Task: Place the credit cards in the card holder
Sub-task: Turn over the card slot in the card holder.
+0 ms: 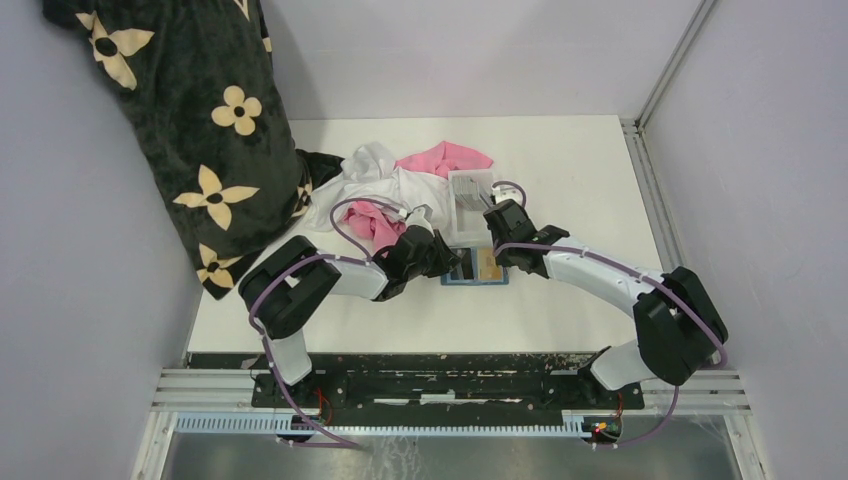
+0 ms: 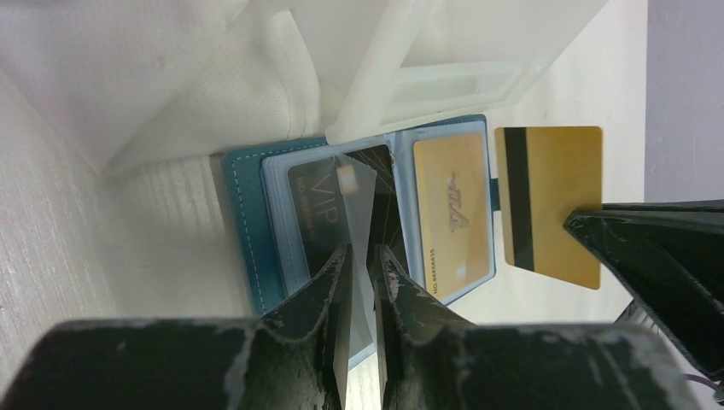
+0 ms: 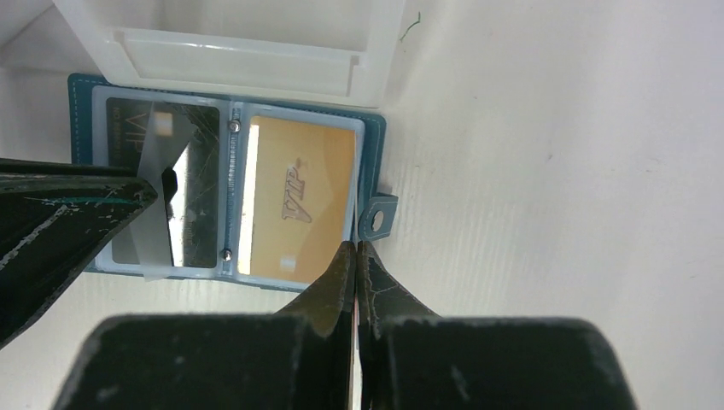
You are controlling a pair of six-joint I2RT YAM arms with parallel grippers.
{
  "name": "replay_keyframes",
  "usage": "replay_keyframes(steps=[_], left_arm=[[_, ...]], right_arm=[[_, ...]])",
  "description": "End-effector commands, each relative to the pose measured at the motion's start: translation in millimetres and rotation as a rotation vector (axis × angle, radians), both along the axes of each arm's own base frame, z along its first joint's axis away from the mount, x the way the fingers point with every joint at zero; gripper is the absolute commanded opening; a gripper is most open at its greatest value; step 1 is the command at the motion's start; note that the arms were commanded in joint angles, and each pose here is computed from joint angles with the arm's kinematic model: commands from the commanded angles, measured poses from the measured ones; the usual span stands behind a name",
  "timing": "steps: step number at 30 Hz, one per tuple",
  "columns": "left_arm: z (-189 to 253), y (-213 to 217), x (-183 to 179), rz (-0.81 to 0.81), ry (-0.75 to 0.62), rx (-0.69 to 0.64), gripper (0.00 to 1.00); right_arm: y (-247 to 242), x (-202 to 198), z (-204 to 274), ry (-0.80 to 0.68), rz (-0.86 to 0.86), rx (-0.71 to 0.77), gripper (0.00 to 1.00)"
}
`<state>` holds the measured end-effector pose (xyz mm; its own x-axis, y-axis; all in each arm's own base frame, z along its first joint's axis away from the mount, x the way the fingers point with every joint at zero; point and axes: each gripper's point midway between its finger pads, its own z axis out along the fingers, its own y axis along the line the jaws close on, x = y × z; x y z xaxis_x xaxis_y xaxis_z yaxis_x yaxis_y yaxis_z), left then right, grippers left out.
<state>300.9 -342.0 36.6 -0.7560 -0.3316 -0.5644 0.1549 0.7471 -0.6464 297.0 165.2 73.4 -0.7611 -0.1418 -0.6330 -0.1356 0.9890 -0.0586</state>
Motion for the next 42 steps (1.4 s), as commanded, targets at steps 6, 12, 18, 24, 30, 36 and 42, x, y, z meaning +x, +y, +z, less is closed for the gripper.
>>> replay_keyframes(steps=[6,12,18,24,30,36,42], left_arm=[[6,-3,9,-0.001,-0.064,0.041,0.21],[2,-1,9,0.000,-0.062,0.054,0.20],[-4,2,7,0.000,-0.053,0.068,0.20],[-7,2,7,0.000,-0.047,0.072,0.19],[-8,2,6,0.000,-0.046,0.073,0.19],[-11,4,6,0.000,-0.043,0.080,0.19],[-14,4,5,0.002,-0.037,0.083,0.18]], right_arm=[[-4,11,25,-0.083,-0.035,0.022,0.01],[-3,13,17,-0.052,-0.064,0.141,0.01],[-9,15,13,-0.038,-0.094,0.202,0.01],[-5,15,6,-0.013,-0.102,0.281,0.01],[-7,15,1,-0.001,-0.115,0.313,0.01],[-8,15,2,-0.005,-0.122,0.338,0.01],[-8,16,5,-0.007,-0.124,0.356,0.01]])
